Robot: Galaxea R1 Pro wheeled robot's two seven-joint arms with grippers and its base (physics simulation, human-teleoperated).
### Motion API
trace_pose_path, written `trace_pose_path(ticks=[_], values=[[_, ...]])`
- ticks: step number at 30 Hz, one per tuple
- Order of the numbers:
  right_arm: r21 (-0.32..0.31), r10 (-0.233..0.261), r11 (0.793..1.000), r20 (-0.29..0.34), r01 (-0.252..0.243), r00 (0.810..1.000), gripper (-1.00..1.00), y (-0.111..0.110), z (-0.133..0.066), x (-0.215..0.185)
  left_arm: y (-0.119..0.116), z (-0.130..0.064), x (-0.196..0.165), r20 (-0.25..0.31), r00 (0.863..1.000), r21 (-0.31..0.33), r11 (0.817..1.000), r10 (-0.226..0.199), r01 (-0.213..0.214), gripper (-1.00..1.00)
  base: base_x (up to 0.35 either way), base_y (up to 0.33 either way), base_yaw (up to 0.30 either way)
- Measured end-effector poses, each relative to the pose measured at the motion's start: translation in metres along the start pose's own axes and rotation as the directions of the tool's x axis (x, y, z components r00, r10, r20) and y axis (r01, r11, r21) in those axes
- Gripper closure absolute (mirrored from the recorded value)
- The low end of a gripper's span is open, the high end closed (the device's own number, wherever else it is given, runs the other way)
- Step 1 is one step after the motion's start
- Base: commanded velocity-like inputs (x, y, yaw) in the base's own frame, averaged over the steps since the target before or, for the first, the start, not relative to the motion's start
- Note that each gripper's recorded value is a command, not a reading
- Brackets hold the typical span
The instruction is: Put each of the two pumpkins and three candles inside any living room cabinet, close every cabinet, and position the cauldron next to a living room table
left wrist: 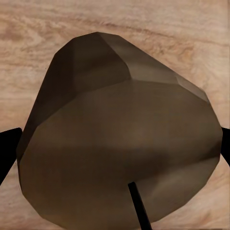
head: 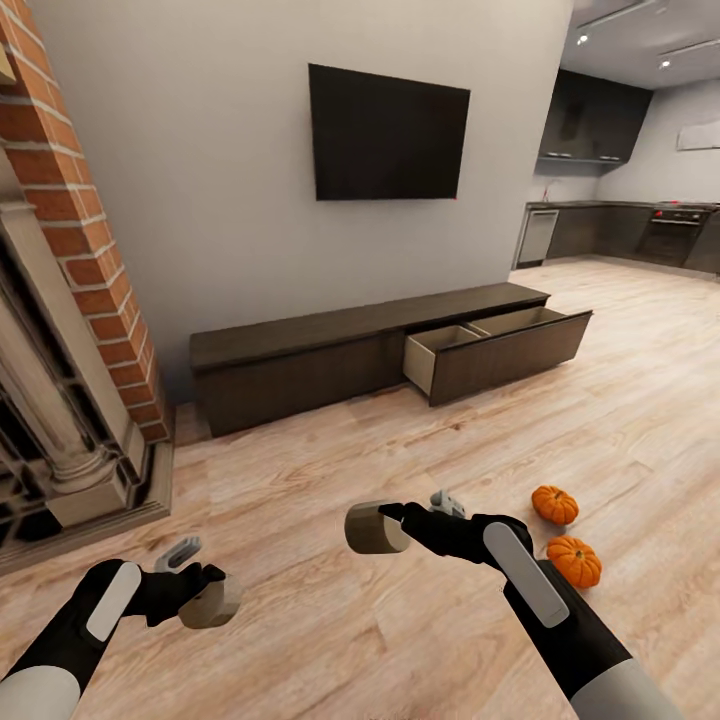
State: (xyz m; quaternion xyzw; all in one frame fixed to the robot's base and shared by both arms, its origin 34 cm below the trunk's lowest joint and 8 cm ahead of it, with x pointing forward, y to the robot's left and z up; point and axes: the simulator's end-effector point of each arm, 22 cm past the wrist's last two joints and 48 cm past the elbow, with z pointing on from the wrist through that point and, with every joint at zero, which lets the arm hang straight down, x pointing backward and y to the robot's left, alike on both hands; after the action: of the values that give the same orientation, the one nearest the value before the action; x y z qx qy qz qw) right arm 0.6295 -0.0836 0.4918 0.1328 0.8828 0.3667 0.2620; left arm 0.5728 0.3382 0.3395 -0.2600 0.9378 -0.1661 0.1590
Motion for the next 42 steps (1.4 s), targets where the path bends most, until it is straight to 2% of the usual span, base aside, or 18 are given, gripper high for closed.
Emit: trace_pose_path(ticks=[11, 19, 34, 42], values=[[0.038, 0.026, 0.999, -0.025, -0.025, 0.999, 1.0, -0.022, 0.007, 0.008, 0.004, 0.005, 0.004, -0.013, 1.0, -0.008, 1.0, -0.002, 0.002, 1.0, 0.0, 0.0, -0.206], [0.043, 0.082, 0.996, 0.024, -0.083, 0.996, 1.0, -0.036, 0.001, -0.013, 0.005, 0.009, 0.011, -0.039, 0.999, -0.011, 1.0, -0.002, 0.002, 1.0, 0.0, 0.0, -0.203], [0.054, 0.093, 0.994, 0.015, -0.094, 0.996, 1.0, -0.044, 0.006, -0.01, 0.011, 0.015, 0.016, -0.054, 0.998, -0.022, 1.0, -0.009, 0.008, 1.0, 0.0, 0.01, -0.197], [0.051, 0.097, 0.994, 0.012, -0.098, 0.995, 1.0, -0.044, 0.009, -0.008, 0.013, 0.016, 0.017, -0.058, 0.998, -0.025, 1.0, -0.009, 0.008, 1.0, 0.0, 0.049, -0.064]])
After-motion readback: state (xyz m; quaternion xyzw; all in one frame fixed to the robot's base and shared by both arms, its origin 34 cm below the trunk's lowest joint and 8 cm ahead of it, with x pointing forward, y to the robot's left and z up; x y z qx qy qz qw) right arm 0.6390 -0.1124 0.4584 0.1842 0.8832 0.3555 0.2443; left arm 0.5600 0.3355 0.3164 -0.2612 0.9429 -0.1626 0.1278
